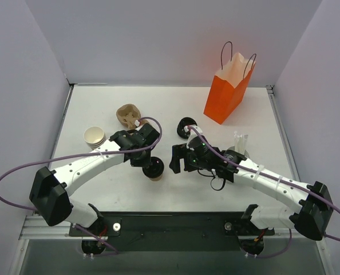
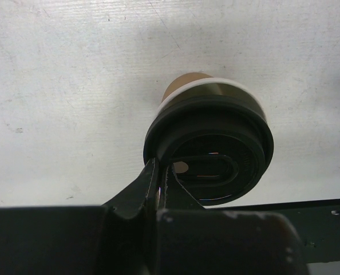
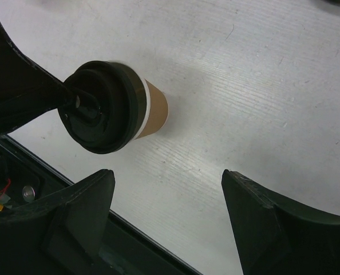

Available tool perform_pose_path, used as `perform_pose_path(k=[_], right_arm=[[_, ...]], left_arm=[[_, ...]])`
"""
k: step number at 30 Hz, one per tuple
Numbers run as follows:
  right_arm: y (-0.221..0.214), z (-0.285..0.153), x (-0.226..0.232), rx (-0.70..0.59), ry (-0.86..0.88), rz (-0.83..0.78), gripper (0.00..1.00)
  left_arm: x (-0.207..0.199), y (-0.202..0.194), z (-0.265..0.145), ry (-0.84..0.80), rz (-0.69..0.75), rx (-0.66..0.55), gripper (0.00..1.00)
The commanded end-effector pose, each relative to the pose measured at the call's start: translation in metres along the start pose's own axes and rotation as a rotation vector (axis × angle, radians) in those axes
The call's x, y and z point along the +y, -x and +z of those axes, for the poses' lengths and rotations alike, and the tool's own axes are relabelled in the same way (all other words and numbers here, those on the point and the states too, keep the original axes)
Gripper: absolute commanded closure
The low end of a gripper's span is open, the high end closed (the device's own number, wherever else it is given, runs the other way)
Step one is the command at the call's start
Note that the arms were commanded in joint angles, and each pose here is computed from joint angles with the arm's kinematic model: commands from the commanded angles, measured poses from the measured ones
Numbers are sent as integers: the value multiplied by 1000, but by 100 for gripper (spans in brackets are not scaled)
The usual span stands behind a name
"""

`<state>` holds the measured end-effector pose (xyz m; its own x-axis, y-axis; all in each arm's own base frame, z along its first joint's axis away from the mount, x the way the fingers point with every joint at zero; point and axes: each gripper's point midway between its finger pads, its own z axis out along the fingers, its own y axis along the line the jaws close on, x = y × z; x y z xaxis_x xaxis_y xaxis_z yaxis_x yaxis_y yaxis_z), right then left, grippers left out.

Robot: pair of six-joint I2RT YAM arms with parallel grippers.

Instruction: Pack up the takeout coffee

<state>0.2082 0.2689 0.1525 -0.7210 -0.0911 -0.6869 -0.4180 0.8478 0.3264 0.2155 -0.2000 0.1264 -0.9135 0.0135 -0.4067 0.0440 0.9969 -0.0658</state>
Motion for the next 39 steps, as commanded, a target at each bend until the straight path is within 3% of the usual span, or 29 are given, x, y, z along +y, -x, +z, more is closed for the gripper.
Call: perform_pose_path(k=[1, 20, 35, 39], right_arm=[[17, 5, 18, -34, 51, 11, 23], [19, 56, 14, 17, 55, 47, 46], [-11, 79, -12, 82, 4, 94, 64], [-12, 78, -13, 83, -1, 101, 64]], left_arm=[[-13, 20, -8, -30, -18, -56, 100], [-18, 22, 7, -5, -7, -23, 99], [-17, 19, 18, -23, -14, -26, 94], [-21, 16, 22, -57, -23, -33, 94]])
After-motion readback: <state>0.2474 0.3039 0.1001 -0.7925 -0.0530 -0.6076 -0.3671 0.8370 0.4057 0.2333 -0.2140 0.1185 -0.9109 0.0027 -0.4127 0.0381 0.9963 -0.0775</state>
